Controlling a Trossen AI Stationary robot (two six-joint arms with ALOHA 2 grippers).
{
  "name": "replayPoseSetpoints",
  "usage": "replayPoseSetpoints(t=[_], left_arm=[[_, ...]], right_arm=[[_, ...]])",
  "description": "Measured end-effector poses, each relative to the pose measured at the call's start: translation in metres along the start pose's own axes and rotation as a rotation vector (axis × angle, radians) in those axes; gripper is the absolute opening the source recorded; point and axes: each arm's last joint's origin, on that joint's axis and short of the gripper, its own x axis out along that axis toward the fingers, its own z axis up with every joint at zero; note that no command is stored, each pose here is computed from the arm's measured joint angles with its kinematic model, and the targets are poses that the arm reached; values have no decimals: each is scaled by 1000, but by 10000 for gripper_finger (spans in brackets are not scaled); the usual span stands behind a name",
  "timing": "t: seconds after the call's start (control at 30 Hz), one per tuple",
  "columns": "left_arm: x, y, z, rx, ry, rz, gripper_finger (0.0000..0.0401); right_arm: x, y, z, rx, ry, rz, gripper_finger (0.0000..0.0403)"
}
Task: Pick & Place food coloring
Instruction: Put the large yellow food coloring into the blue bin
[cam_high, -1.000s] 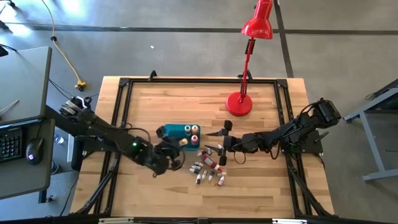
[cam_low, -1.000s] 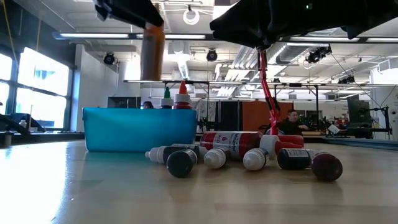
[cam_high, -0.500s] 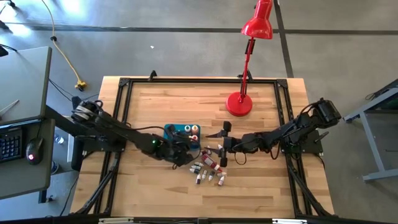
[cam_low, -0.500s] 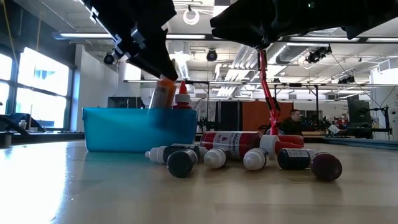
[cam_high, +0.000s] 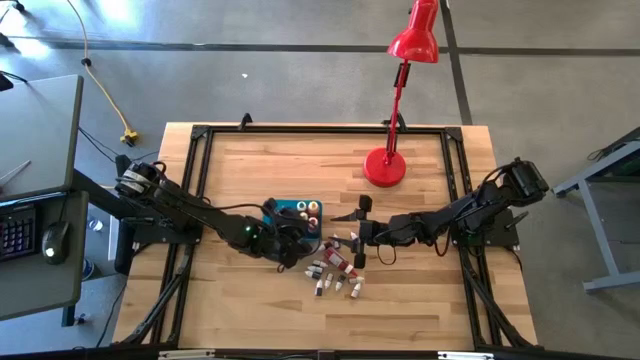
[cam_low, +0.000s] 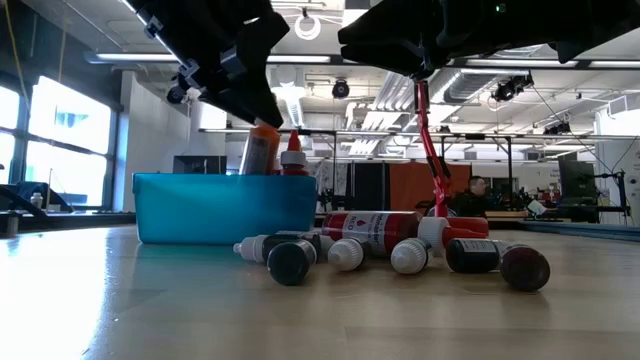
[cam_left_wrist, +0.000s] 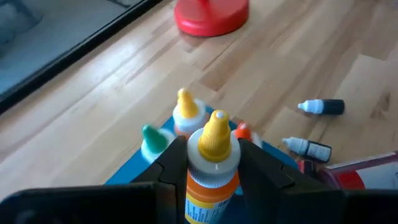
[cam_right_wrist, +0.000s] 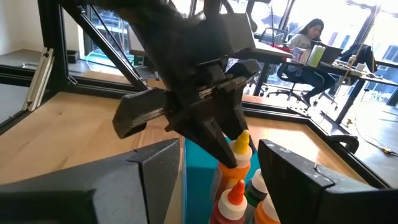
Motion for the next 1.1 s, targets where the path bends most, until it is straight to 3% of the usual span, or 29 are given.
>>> replayPoseSetpoints(t=[0.2, 0.47, 0.63, 0.87, 1.1], left_arm=[[-8, 2, -28, -150, -91, 67, 97], [-3, 9, -67, -338, -198, 29, 97], [4, 12, -67, -295, -187, 28, 97], [17, 11, -54, -202, -118, -65, 97], [18, 13, -52, -196, -153, -24, 97]], right_arm=[[0, 0, 0, -1, 0, 0, 211], [0, 1, 0, -1, -3, 25, 211], [0, 1, 0, -3, -5, 35, 213], [0, 1, 0, -4, -5, 34, 212], [0, 1, 0, -5, -5, 34, 211]])
